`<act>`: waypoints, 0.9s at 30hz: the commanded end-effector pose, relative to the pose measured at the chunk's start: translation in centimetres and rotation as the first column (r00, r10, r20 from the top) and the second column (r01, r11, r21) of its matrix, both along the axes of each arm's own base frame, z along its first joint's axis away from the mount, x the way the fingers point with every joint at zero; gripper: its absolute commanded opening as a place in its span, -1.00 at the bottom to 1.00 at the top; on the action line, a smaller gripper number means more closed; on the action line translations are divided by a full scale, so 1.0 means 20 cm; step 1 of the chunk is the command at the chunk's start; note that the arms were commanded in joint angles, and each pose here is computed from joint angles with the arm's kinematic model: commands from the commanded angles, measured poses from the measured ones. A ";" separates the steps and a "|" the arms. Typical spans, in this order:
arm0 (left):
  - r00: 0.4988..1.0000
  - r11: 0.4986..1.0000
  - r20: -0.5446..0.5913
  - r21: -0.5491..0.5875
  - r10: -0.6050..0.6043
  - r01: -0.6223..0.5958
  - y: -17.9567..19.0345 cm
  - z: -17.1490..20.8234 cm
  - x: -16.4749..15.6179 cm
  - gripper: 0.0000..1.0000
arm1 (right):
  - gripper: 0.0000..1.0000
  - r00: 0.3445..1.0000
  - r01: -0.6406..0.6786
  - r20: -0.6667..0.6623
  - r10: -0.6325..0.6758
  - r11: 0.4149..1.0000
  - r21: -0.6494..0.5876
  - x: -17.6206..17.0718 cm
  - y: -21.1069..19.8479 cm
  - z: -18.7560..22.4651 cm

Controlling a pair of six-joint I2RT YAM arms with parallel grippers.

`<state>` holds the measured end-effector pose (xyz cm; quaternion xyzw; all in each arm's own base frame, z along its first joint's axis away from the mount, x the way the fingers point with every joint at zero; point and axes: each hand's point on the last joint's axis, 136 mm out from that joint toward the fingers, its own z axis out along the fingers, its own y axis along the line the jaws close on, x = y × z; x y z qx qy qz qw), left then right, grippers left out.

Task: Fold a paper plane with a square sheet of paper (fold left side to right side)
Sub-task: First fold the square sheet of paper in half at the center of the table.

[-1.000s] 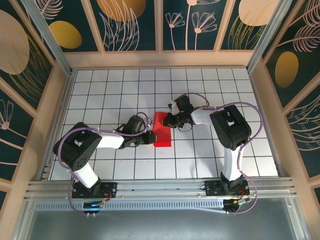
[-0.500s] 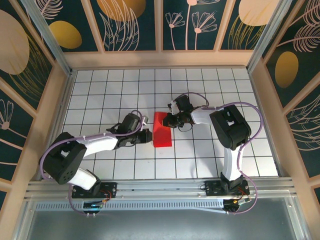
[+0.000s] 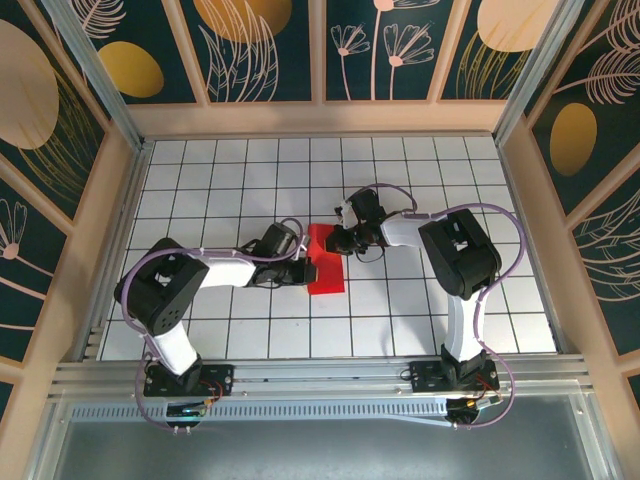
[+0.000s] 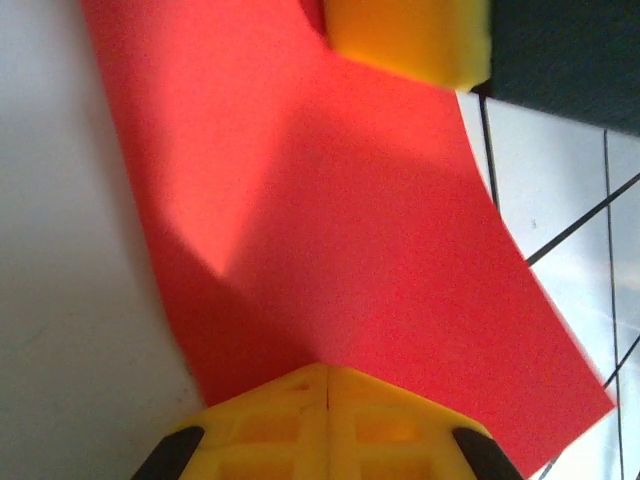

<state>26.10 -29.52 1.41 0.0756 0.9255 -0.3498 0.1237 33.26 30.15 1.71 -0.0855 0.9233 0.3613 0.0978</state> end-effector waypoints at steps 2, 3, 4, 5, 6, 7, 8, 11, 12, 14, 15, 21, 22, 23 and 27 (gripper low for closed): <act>0.999 0.999 -0.027 0.018 -0.032 0.032 0.00 -0.08 -0.07 -0.90 | -1.00 0.998 0.012 -0.064 -0.022 0.988 -0.153 -0.07 -0.11 -0.21; 0.999 0.999 -0.033 0.024 -0.034 0.035 0.01 -0.10 -0.08 -0.90 | -1.00 0.998 0.012 -0.067 -0.023 0.988 -0.155 -0.07 -0.11 -0.21; 0.999 0.999 -0.039 0.029 -0.036 0.037 0.02 -0.11 -0.10 -0.90 | -1.00 0.998 0.013 -0.064 -0.023 0.987 -0.157 -0.06 -0.12 -0.21; 0.998 0.999 -0.045 0.035 -0.040 0.041 0.03 -0.12 -0.12 -0.90 | -1.00 0.998 0.013 -0.063 -0.024 0.987 -0.161 -0.06 -0.12 -0.21; 0.998 0.998 -0.049 0.041 -0.040 0.042 0.04 -0.12 -0.14 -0.90 | -1.00 0.998 0.013 -0.063 -0.024 0.986 -0.164 -0.06 -0.12 -0.21; 0.998 0.998 -0.053 0.046 -0.043 0.046 0.05 -0.13 -0.16 -0.90 | -1.00 0.998 0.014 -0.062 -0.025 0.986 -0.165 -0.06 -0.12 -0.21; 0.998 0.998 -0.056 0.050 -0.042 0.045 0.06 -0.13 -0.18 -0.90 | -1.00 0.998 0.015 -0.063 -0.026 0.986 -0.167 -0.06 -0.12 -0.22; 0.997 0.997 -0.066 0.055 -0.043 0.047 0.09 -0.14 -0.23 -0.90 | -1.00 0.998 0.015 -0.065 -0.026 0.986 -0.169 -0.06 -0.12 -0.22; 0.997 0.998 -0.064 0.050 -0.046 0.049 0.10 -0.14 -0.25 -0.90 | -1.00 0.997 0.014 -0.067 -0.026 0.986 -0.168 -0.06 -0.12 -0.22; 0.998 0.998 -0.050 0.047 -0.046 0.048 0.11 -0.12 -0.27 -0.90 | -1.00 0.997 0.014 -0.068 -0.026 0.986 -0.169 -0.06 -0.12 -0.22; 0.998 0.997 -0.043 0.045 -0.053 0.055 0.10 -0.11 -0.28 -0.90 | -1.00 0.997 0.012 -0.068 -0.024 0.986 -0.169 -0.06 -0.12 -0.22; 0.996 0.996 -0.050 0.036 -0.079 0.081 0.10 -0.11 -0.38 -0.89 | -1.00 0.997 0.009 -0.069 -0.021 0.985 -0.170 -0.07 -0.12 -0.23; 0.995 0.996 -0.056 0.036 -0.081 0.083 0.10 -0.12 -0.40 -0.89 | -1.00 0.997 0.009 -0.069 -0.021 0.986 -0.169 -0.07 -0.12 -0.22; 0.995 0.996 -0.060 0.035 -0.079 0.082 0.11 -0.11 -0.41 -0.89 | -1.00 0.997 0.007 -0.069 -0.019 0.986 -0.168 -0.07 -0.12 -0.22; 0.997 0.998 -0.030 0.026 -0.065 0.066 0.12 -0.05 -0.40 -0.89 | -1.00 0.998 0.001 -0.065 -0.012 0.986 -0.165 -0.07 -0.12 -0.21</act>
